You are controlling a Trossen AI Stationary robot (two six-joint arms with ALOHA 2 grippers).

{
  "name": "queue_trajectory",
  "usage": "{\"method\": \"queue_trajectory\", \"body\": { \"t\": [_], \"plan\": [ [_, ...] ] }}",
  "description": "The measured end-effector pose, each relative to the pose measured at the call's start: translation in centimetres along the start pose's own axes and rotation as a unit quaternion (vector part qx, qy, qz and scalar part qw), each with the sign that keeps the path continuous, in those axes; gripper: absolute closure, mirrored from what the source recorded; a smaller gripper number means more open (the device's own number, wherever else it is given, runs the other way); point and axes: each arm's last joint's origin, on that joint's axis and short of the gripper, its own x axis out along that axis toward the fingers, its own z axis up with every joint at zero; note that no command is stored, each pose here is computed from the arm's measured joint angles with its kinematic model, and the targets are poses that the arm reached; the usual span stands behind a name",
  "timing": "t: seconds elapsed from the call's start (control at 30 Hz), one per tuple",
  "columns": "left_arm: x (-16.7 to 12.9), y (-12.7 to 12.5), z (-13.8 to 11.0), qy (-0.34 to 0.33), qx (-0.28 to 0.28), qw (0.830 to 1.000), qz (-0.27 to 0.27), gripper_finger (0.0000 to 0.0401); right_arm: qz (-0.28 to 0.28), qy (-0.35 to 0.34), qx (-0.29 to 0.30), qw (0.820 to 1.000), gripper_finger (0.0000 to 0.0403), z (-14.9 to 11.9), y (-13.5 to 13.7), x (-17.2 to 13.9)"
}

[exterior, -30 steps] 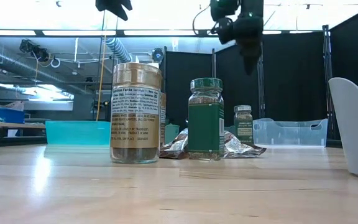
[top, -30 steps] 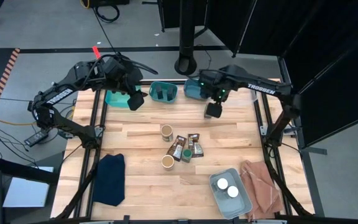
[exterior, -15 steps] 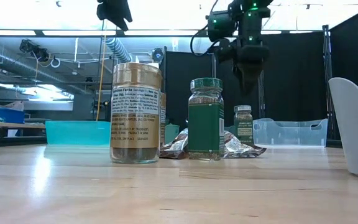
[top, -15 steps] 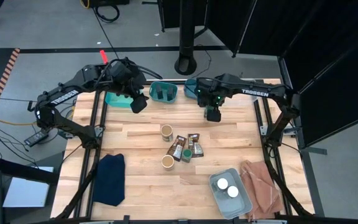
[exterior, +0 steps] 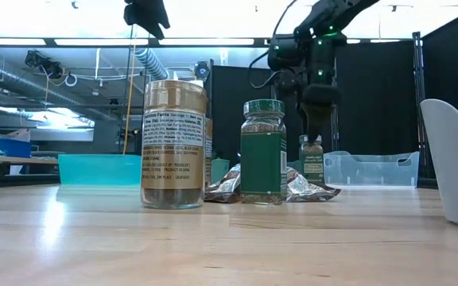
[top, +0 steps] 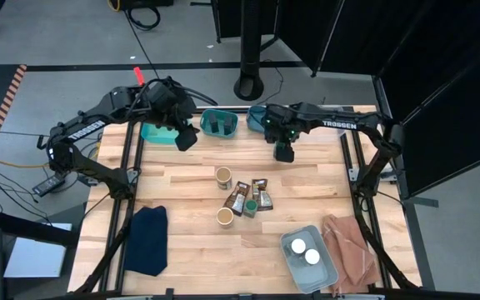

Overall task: Sort spices by type
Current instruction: Put the top green seasoning bottle into the blue bin

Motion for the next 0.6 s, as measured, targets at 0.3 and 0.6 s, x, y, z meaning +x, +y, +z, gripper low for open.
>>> {"method": "queue_trajectory", "body": {
  "t": [0.3, 0.6],
  "plan": [
    [0.00, 0.04, 0.05, -0.003, 0.002, 1.000, 0.008, 0.0137, 0.010, 0.003, 0.010, 1.000, 0.0172, -0.54, -0.54, 0.64],
    [-0.01, 0.03, 0.43, -0.022, 0.000, 1.000, 0.008, 0.0137, 0.013, 0.005, 0.019, 1.000, 0.0192, -0.49, -0.51, 0.42]
  ]
}}
